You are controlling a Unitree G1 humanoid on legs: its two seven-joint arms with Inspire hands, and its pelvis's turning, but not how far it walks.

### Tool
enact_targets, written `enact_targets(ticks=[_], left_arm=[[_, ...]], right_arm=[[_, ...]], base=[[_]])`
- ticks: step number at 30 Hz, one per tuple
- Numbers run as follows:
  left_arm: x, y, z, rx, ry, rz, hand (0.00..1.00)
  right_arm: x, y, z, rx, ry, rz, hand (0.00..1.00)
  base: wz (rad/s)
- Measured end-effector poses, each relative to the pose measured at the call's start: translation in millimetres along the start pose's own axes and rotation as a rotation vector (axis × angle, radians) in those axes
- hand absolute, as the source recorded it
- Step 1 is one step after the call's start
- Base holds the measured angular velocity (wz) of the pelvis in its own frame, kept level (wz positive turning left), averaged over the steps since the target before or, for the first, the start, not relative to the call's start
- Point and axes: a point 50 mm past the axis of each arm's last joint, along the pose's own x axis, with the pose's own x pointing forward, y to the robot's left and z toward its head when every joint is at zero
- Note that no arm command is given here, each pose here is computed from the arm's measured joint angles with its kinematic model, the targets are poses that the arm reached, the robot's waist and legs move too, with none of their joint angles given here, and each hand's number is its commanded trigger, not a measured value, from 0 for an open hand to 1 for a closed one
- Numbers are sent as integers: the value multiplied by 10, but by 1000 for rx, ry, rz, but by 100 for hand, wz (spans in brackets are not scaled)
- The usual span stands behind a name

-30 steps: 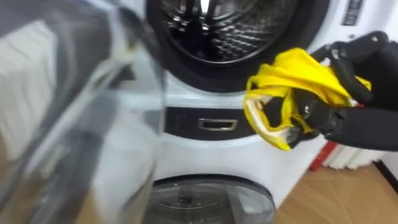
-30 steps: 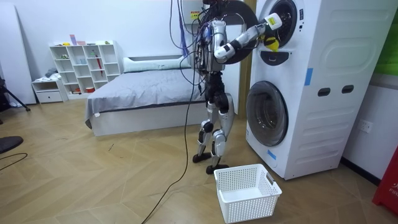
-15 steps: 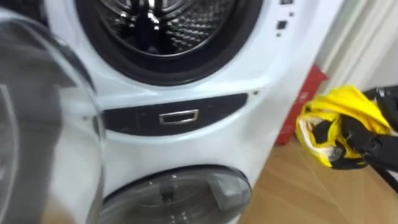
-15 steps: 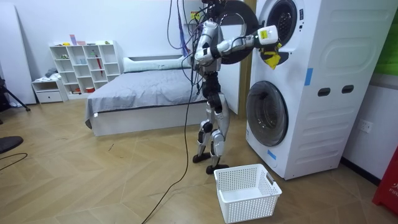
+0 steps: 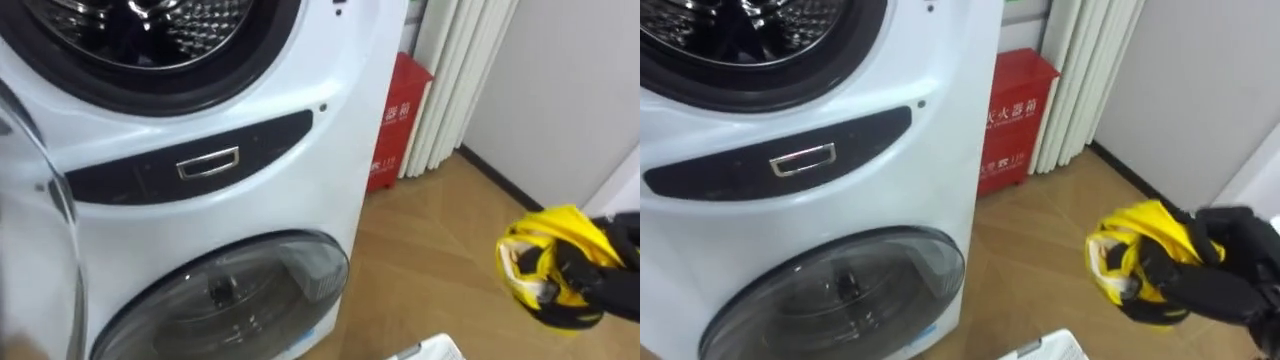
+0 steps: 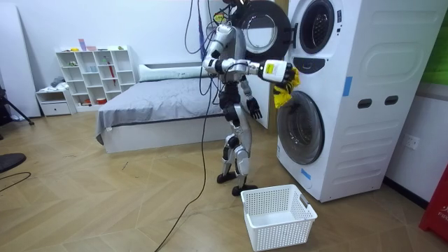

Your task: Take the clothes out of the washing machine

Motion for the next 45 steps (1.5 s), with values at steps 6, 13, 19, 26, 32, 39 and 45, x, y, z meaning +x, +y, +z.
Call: enact_targets(ticks=[6, 13, 19, 26, 32, 39, 45], left_arm=[[14, -204, 51, 33, -13, -61, 0], [28, -322, 156, -20, -39, -95, 0], [29, -408, 234, -73, -62, -117, 0], [34, -558, 313, -143, -71, -137, 0], [37, -714, 527, -172, -117, -176, 0], [38, -754, 605, -194, -126, -136, 0], [39, -752, 547, -202, -106, -113, 0]], right_arm=[[290, 125, -277, 92, 88, -36, 100], [626, 157, -357, 135, 104, -182, 100], [580, 186, -675, 179, 219, -351, 100], [509, 289, -865, 205, 298, -502, 100], [584, 279, -868, 204, 306, -627, 100], [599, 316, -854, 215, 309, -695, 0], [604, 328, -847, 211, 307, -700, 0]], base=[[1], [15], [-2], [-16], [-13], [-20], [-21]])
